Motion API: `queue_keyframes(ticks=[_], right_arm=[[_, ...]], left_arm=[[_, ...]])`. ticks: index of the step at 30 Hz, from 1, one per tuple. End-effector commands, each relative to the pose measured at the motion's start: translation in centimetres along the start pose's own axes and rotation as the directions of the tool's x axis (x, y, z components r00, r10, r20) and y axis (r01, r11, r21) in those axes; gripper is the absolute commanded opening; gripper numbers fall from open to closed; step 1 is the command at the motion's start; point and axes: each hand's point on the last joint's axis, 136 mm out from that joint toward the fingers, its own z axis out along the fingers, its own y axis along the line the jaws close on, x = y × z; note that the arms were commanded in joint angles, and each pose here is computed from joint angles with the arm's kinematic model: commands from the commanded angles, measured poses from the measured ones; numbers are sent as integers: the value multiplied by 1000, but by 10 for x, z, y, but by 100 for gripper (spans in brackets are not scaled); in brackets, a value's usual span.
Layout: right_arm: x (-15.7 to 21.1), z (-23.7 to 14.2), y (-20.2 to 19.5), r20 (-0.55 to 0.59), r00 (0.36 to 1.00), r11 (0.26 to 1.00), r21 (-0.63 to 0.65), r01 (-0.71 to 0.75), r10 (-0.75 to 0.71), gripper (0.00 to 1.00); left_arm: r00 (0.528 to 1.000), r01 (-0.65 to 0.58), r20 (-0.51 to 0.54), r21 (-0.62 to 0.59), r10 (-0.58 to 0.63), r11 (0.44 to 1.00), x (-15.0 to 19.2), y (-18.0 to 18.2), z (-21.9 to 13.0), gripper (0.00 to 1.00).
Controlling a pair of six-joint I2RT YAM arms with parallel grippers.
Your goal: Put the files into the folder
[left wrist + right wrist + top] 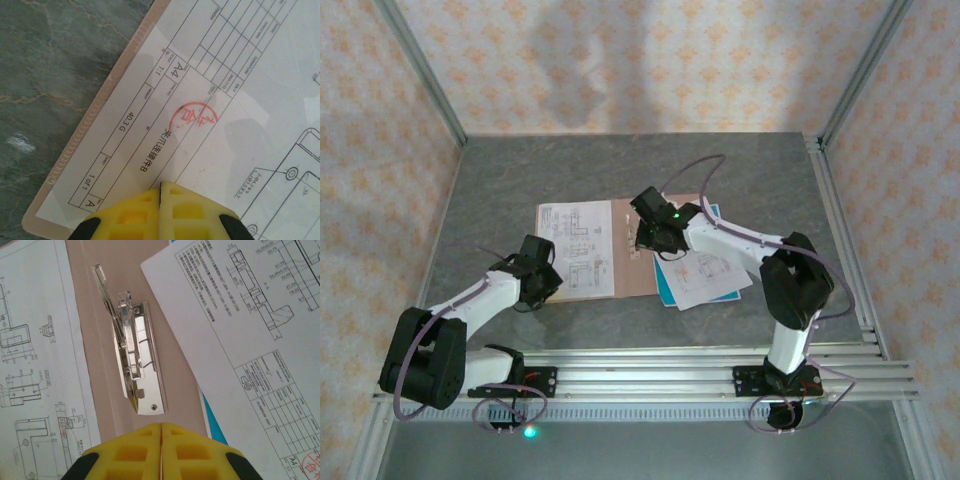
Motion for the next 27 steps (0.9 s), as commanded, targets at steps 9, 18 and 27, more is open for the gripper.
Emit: queue_keyframes(ticks=[9,18,27], right_arm=[[2,-27,-53,43,991,992,-6,-129,130,8],[20,-32,-129,-25,967,967,55,-250,252,12],[33,-51,-160,-14,956,952,93,-290,293,25]], left_arm=[[995,-84,47,-41,86,996,-13,-2,-40,41],[989,-142,8,322,148,936,43,-97,-73,41],[967,-197,-59,449,248,872,154,-169,-66,41]])
